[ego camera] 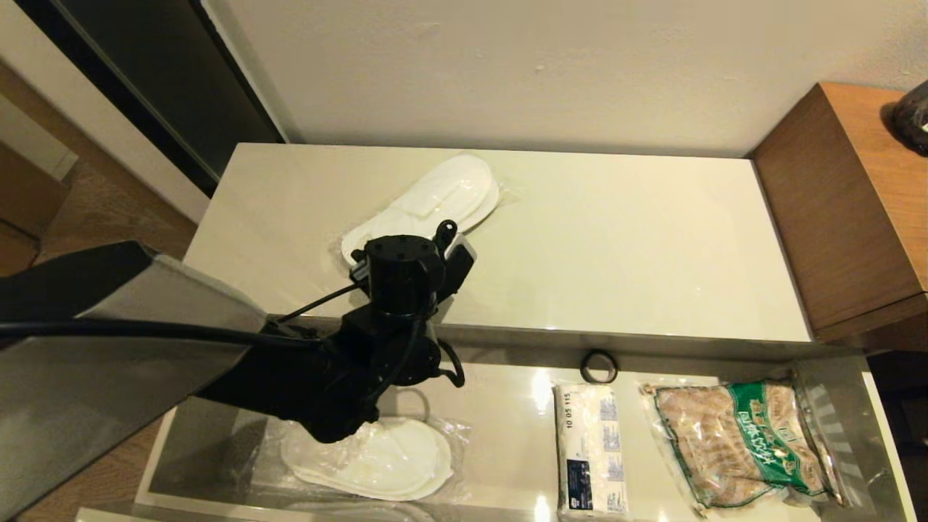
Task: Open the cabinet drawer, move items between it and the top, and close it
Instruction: Pick up the disposable slippers on the table
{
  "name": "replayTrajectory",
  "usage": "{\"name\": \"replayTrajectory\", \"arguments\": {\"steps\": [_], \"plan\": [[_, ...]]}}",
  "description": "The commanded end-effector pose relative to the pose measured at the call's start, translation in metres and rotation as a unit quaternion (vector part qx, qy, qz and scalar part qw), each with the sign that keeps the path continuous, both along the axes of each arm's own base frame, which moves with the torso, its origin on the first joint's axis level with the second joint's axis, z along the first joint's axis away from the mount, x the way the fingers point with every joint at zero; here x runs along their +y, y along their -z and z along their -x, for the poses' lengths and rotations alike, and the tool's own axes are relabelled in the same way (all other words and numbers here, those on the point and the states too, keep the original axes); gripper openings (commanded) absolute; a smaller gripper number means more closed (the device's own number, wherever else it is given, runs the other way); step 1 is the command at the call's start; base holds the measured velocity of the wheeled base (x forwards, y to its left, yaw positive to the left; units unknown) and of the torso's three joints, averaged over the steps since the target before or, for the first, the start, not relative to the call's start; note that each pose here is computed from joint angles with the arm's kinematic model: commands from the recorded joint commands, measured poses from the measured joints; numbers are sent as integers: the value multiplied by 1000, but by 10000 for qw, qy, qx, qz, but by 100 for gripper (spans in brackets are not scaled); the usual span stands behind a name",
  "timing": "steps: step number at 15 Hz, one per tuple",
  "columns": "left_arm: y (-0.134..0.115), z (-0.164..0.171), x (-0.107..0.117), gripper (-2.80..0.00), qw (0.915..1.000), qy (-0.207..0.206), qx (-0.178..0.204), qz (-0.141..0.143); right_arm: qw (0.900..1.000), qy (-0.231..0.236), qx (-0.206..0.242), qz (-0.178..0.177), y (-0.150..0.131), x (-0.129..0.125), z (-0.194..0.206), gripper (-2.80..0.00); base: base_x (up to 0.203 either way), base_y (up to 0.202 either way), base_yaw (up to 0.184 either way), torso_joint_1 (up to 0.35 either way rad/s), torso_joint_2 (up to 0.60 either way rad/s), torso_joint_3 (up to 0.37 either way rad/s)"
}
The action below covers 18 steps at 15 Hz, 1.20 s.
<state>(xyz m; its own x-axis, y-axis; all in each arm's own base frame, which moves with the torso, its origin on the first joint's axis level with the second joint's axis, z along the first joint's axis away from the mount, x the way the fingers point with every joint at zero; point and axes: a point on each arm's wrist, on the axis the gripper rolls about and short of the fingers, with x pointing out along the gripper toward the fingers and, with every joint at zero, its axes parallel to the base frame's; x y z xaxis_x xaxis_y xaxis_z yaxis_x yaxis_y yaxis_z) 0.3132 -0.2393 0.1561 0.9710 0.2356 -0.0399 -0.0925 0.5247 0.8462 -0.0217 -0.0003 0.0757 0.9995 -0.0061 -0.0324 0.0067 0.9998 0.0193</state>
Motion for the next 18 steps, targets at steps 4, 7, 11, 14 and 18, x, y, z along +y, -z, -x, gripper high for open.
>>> {"name": "replayTrajectory", "arguments": {"steps": [4,7,11,14,18], "plan": [[17,-21,-17,0,9994,-244,40,-222,9999,-7,-109,-10,-1,0,-1,-280,0,0,0,0,0,0],[17,-25,-19,0,9995,-256,3,-194,9999,-7,-108,-10,-1,0,-1,-280,0,0,0,0,0,0],[16,-30,-17,0,9993,-311,-10,-230,9999,-7,-116,-10,-1,0,-1,-280,0,0,0,0,0,0],[7,-59,-7,0,9979,-572,-210,-217,9999,-7,-108,-10,-1,0,-1,-280,0,0,0,0,0,0],[11,-70,-6,0,9977,-596,-237,-208,9999,-7,-108,-10,-1,0,-1,-280,0,0,0,0,0,0]]}}
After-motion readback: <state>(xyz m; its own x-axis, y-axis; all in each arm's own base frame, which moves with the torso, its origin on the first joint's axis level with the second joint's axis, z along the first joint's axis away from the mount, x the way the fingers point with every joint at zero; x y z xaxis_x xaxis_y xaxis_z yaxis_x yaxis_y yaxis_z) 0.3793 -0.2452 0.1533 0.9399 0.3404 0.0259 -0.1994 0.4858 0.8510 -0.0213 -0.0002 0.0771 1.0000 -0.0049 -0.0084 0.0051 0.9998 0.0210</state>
